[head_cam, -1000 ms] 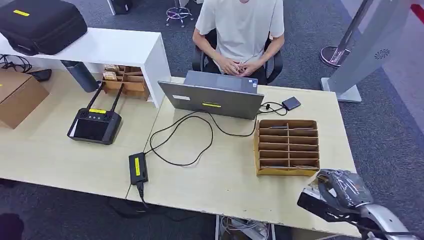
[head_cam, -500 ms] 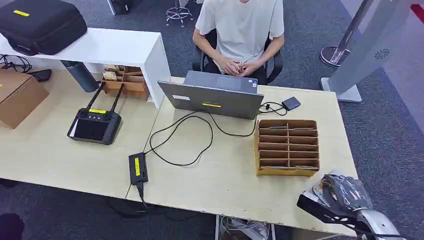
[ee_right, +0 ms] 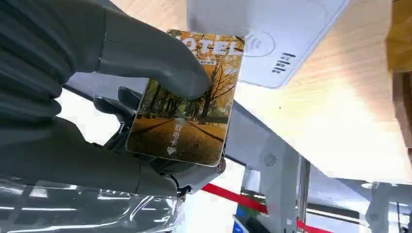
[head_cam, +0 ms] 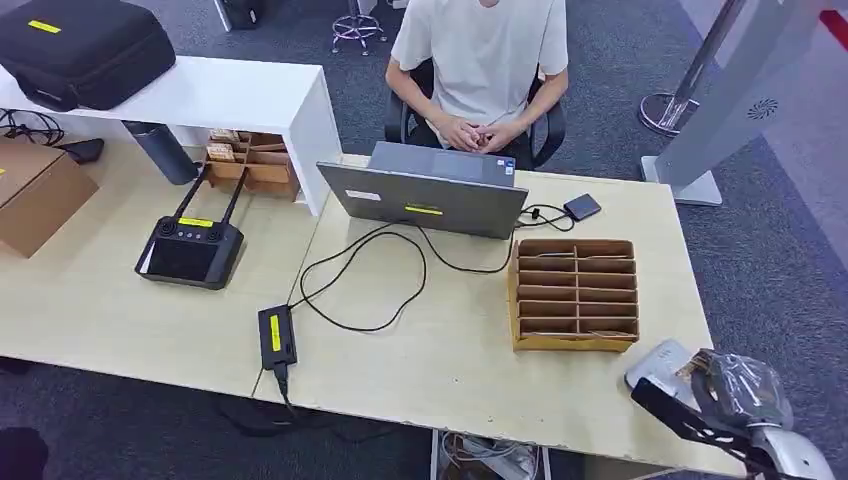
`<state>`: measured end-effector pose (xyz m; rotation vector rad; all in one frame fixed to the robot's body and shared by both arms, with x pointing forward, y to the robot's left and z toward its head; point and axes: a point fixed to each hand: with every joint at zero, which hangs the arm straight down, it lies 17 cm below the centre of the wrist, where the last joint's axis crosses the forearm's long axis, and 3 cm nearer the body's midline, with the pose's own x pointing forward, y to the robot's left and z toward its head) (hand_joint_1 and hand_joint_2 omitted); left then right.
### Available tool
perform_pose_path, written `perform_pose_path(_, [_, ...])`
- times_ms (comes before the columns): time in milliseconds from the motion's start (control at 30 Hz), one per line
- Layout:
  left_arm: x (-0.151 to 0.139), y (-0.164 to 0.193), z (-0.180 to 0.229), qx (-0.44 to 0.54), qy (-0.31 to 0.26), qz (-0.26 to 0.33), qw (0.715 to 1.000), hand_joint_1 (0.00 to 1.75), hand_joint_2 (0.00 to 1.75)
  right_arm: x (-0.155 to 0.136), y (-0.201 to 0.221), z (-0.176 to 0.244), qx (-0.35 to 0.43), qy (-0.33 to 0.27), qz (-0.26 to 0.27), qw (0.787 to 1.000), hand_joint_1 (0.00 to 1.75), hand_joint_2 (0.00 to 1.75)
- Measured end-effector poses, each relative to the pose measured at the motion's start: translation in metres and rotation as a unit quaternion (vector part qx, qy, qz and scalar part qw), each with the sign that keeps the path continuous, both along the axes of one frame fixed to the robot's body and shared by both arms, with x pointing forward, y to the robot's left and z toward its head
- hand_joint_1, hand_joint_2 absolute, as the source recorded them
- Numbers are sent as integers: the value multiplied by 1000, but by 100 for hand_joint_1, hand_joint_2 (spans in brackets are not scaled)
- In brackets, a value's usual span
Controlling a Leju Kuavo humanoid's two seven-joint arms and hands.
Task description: Pass the card to the sensor for recognition and then transmit it.
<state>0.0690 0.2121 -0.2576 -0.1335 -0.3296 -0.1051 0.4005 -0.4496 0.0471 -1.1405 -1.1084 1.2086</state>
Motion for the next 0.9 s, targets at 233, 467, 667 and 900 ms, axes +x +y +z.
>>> perform_pose_path(233, [-2, 2, 5, 4, -3, -1, 1000, 0, 175, 20, 16, 52, 2, -67, 31, 997, 175, 175])
perform_pose_path(467, [-3, 3, 8, 4, -4, -7, 1000, 0, 175, 42, 26, 98, -4, -122, 52, 991, 175, 175])
perform_pose_path(667, [-4, 3, 12, -2, -8, -17, 1000, 0, 175, 83, 42, 204, -17, -233, 78, 969, 175, 175])
perform_pose_path(900, [-4, 3, 13, -9, -12, -27, 1000, 0, 175, 105, 56, 256, -43, -278, 104, 954, 175, 175])
